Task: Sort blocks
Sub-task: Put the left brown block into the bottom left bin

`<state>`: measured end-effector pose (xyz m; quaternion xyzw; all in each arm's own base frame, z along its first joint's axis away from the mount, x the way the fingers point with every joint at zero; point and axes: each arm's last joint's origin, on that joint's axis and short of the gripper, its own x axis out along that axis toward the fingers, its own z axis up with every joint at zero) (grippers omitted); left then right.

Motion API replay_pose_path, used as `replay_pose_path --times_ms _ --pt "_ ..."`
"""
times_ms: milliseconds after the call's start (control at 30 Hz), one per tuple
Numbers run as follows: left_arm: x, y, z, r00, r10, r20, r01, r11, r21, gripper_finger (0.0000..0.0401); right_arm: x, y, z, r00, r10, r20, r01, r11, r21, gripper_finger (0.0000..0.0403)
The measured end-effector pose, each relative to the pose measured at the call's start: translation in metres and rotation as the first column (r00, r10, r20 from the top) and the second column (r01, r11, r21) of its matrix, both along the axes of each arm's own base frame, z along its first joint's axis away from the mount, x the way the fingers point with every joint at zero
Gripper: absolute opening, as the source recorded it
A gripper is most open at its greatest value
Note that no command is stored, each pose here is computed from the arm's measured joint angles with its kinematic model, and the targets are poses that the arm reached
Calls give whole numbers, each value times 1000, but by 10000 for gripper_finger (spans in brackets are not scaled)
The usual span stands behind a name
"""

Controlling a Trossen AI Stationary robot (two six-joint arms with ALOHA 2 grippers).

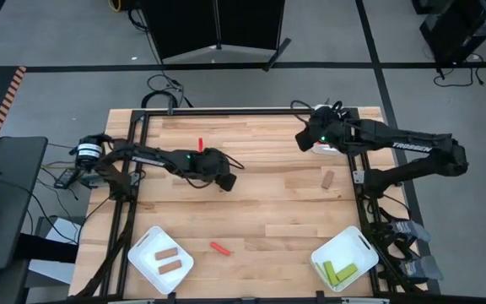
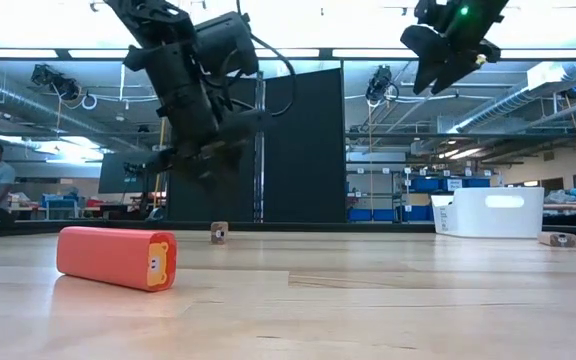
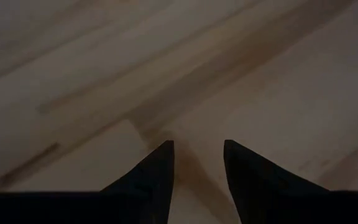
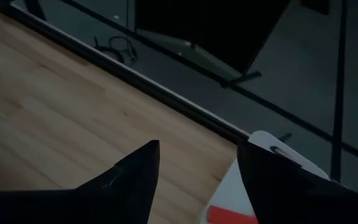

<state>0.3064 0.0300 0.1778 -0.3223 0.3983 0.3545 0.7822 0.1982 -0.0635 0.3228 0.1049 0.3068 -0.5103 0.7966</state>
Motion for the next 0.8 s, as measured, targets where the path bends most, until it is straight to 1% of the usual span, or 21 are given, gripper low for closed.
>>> replay_pose_path --times_ms 67,167,267,367,467,567,667,800 --pt "5 -4 1 1000 -11 2 11 1000 -6 148 4 4 -1 1000 17 2 -17 1000 -10 224" --pt "6 -8 2 999 -1 -34 0 1000 -25 148 9 9 -2 999 44 4 -44 999 -10 220" --pt "1 -9 4 993 35 -111 -39 999 -37 148 15 15 -5 997 76 -1 -76 997 -9 217" --pt "-4 -9 5 984 90 -156 -99 994 -50 148 20 22 -10 995 98 -5 -98 995 -30 216" --pt "-1 -9 7 985 118 -128 -128 989 -68 148 22 29 -19 993 113 -20 -114 992 -59 215" --pt "-1 -10 7 986 112 -125 -124 988 -94 148 19 36 -27 992 124 -36 -126 990 -68 214" --pt "-1 -10 7 986 111 -121 -123 988 -98 148 16 43 -32 992 120 -33 -122 988 -96 214" --pt "1 -10 8 988 108 -108 -119 987 -106 148 10 50 -28 992 123 -23 -125 981 -149 214"
